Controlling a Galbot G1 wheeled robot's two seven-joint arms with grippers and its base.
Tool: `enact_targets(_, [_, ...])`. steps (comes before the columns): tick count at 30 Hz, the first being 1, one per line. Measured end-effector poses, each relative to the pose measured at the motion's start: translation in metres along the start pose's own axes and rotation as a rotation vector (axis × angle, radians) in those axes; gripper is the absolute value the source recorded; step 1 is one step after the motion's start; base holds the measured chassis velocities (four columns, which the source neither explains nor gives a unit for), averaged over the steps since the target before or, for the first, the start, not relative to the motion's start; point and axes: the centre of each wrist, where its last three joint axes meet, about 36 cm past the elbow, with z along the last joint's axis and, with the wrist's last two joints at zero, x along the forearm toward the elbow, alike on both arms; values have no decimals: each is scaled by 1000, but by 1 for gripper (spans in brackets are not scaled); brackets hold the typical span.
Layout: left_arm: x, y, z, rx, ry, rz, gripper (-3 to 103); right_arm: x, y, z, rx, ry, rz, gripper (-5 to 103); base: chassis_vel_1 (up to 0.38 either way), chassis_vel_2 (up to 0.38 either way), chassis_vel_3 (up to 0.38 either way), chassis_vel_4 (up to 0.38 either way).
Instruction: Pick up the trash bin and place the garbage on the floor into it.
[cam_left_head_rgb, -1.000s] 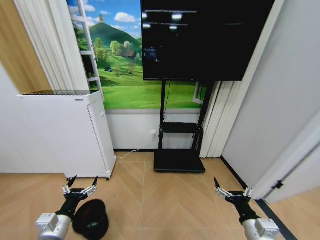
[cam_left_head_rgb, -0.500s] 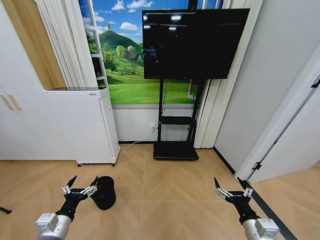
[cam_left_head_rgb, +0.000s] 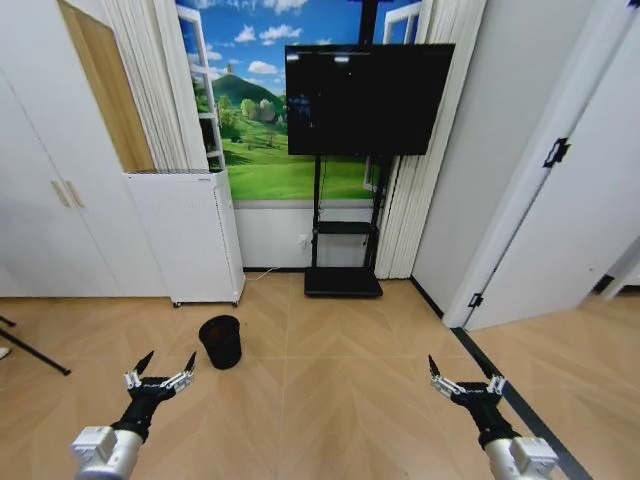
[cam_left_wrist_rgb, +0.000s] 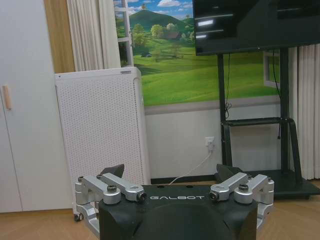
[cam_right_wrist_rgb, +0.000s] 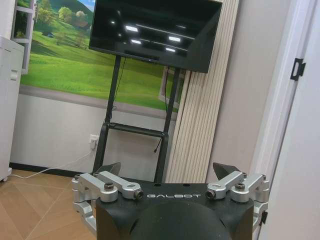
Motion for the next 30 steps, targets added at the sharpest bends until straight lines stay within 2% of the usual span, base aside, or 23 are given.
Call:
enact_targets(9, [0,0,0,0,0,-1,100,0,0,0,0,0,0,100,343,-347,-350,343])
enact_targets(15, [0,0,0,0,0,-1,100,0,0,0,0,0,0,100,229,-170,-231,232])
enact_targets(30, [0,0,0,0,0,0,100,0,0,0,0,0,0,100,-26,26,25,-17])
